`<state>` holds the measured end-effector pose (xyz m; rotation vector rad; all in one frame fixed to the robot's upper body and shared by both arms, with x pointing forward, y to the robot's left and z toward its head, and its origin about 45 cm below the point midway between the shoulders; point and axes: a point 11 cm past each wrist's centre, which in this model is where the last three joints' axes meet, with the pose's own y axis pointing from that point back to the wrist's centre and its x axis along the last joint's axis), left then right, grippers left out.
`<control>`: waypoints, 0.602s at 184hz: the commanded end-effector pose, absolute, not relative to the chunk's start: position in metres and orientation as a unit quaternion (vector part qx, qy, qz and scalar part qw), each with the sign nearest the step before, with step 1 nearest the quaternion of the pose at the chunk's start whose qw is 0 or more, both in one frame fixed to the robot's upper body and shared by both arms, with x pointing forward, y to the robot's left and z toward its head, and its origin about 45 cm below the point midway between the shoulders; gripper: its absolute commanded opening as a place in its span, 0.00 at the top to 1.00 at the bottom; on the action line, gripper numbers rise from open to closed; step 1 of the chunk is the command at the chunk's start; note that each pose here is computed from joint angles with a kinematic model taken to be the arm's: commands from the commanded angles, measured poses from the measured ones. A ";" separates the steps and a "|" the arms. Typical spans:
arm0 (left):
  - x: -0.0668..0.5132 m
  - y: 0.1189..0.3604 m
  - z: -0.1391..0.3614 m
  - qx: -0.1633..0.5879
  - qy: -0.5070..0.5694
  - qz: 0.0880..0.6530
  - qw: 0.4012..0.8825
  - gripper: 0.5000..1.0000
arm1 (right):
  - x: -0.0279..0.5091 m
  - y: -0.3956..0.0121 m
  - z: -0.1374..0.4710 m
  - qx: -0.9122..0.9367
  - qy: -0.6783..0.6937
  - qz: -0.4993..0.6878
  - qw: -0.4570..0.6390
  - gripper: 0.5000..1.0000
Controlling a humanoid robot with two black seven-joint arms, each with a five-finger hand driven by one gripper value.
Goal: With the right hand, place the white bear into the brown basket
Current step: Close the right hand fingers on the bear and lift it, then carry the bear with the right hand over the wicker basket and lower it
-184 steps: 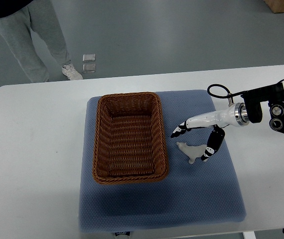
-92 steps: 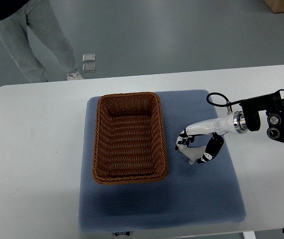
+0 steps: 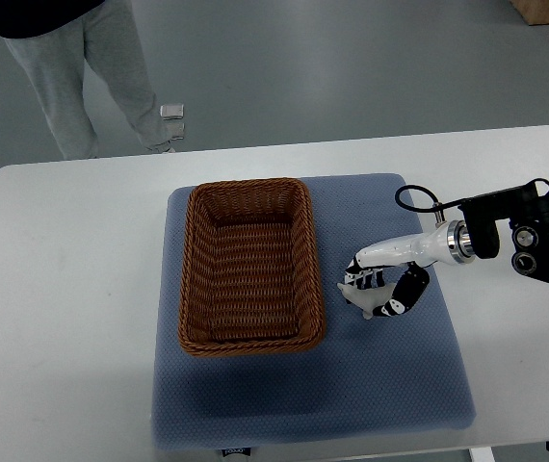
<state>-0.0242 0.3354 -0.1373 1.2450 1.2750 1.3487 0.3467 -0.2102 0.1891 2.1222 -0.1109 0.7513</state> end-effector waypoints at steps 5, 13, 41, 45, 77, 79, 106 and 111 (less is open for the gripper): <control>-0.024 0.335 -0.137 0.501 0.513 0.542 0.438 0.00 | 0.350 -0.213 0.194 0.847 -0.049 0.305 0.432 0.97; -0.024 0.335 -0.137 0.501 0.513 0.542 0.438 0.00 | 0.352 -0.214 0.197 0.847 -0.052 0.307 0.431 0.96; -0.024 0.335 -0.137 0.501 0.513 0.542 0.438 0.00 | 0.365 -0.211 0.217 0.840 -0.060 0.329 0.428 0.96; -0.024 0.335 -0.137 0.501 0.513 0.542 0.438 0.00 | 0.367 -0.211 0.219 0.838 -0.061 0.332 0.429 0.96; -0.024 0.335 -0.137 0.500 0.512 0.543 0.438 0.00 | 0.384 -0.204 0.247 0.826 -0.068 0.361 0.427 0.96; -0.024 0.335 -0.137 0.501 0.513 0.542 0.438 0.00 | 0.385 -0.203 0.249 0.826 -0.068 0.364 0.426 0.96; -0.024 0.335 -0.137 0.501 0.513 0.542 0.438 0.00 | 0.397 -0.192 0.273 0.817 -0.069 0.387 0.421 0.95; -0.024 0.335 -0.137 0.501 0.513 0.542 0.438 0.00 | 0.398 -0.185 0.277 0.817 -0.063 0.393 0.417 0.95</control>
